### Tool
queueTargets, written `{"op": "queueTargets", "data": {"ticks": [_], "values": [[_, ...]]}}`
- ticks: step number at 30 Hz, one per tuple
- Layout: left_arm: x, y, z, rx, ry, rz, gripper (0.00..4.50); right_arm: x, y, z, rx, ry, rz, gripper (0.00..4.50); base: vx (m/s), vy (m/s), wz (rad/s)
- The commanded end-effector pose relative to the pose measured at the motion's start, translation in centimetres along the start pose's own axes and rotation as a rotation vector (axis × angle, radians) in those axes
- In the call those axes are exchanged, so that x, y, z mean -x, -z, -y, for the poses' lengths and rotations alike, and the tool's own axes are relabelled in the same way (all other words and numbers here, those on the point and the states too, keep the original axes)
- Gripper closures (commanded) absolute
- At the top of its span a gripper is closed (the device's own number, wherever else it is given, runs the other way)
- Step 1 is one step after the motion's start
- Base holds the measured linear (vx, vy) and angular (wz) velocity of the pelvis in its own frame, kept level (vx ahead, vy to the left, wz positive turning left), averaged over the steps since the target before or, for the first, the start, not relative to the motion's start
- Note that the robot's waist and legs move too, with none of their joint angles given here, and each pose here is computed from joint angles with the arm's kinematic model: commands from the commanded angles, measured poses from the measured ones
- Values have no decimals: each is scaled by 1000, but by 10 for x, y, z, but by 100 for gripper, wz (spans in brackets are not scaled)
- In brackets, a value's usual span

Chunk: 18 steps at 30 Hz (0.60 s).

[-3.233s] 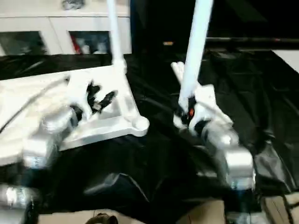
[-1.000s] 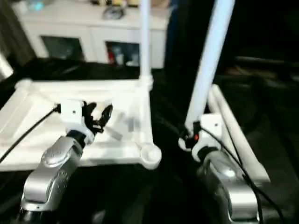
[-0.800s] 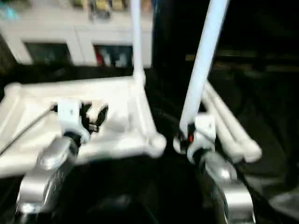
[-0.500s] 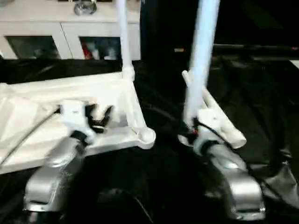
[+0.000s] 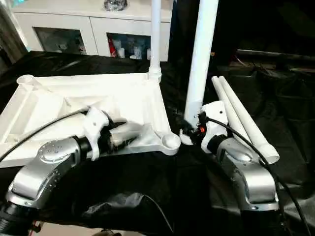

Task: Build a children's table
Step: Pick table leg

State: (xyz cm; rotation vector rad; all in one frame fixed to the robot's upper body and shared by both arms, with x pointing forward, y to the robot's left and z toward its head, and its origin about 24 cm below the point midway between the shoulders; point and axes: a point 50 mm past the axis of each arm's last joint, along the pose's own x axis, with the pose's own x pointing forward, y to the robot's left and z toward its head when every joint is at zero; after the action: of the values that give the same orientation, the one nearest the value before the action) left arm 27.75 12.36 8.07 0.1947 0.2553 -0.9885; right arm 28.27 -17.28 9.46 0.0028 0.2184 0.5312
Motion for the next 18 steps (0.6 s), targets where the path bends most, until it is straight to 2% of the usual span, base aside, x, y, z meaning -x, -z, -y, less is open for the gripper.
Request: {"op": "queueTargets", "data": {"ticks": [1,2,3,6,7,11,12,15,18], "values": [[2,-2,1,-19,108,-18,76,2,-7,3,-5,-38,15,259,0,0,0],[5,-2,0,-26,213,-56,76,3,-7,2,-10,-87,5,259,0,0,0],[5,-2,-2,-45,240,-68,76,3,-8,2,-7,-100,6,259,0,0,0],[-3,-2,-10,-80,230,-88,76,3,-9,2,5,-105,11,259,0,0,0],[-14,-5,-17,-108,219,-94,76,2,-10,3,15,-105,11,259,0,0,0],[-23,-8,-22,-124,243,-99,76,3,-10,4,21,-113,10,259,0,0,0],[-23,-8,-22,-124,243,-99,94,3,-10,4,21,-113,10,259,0,0,0],[-36,-8,-24,-143,322,-150,108,7,-8,4,33,-104,3,259,0,0,0],[-38,-8,-23,-147,345,-161,135,9,-7,4,33,-100,2,259,0,0,0]]}}
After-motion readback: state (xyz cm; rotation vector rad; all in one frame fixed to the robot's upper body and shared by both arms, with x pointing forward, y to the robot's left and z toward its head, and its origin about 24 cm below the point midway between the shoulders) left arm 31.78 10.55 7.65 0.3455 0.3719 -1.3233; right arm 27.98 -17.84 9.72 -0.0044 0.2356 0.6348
